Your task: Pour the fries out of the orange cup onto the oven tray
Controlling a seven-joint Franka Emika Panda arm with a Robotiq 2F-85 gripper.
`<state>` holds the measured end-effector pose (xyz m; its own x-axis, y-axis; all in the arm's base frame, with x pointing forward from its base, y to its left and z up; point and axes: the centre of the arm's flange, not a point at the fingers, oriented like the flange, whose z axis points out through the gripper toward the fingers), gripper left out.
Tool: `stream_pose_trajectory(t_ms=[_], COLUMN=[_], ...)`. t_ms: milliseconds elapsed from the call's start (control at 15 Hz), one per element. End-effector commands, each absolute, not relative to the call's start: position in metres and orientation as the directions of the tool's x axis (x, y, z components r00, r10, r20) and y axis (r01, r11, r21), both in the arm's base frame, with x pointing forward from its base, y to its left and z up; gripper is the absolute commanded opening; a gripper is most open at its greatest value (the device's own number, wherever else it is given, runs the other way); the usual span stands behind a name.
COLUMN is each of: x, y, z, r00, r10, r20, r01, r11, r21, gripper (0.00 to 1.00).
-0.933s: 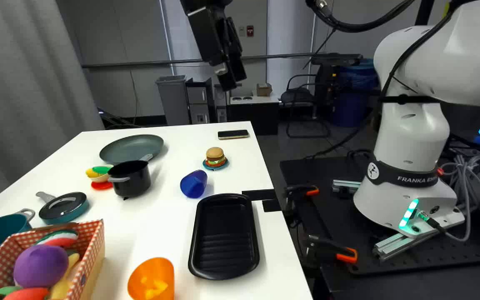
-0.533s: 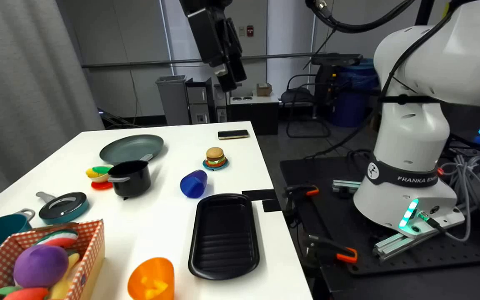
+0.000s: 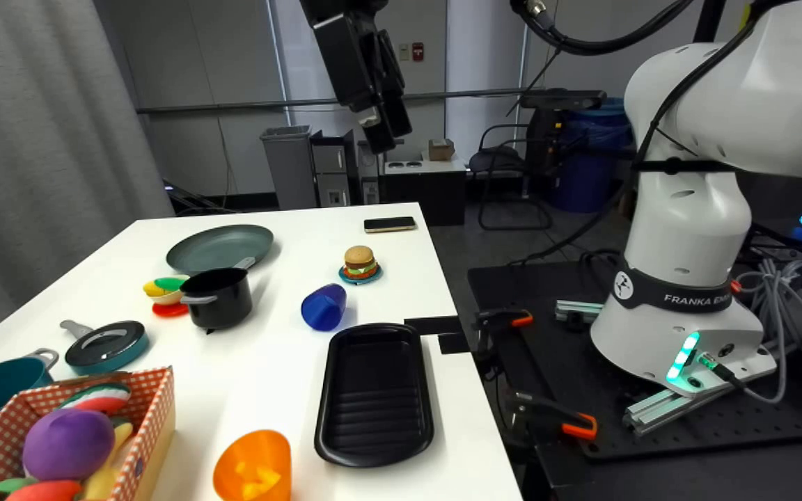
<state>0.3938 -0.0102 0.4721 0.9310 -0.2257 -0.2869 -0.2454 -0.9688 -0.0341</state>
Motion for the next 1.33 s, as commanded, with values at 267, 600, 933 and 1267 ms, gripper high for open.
stream_pose_trajectory(t_ms=[267, 600, 933, 1267], x=[0.394, 0.394, 0.401, 0.422], y=[-0.01, -0.01, -0.009, 0.001], z=[0.472, 0.472, 0.462, 0.436], r00=[0.931, 0.931, 0.941, 0.96], r10=[-0.226, -0.226, -0.217, -0.186], r20=[-0.287, -0.287, -0.261, -0.208], r01=[-0.245, -0.245, -0.231, -0.183], r11=[-0.969, -0.969, -0.973, -0.982], r21=[-0.034, -0.034, -0.026, 0.036], gripper=[1.0, 1.0, 1.0, 1.0])
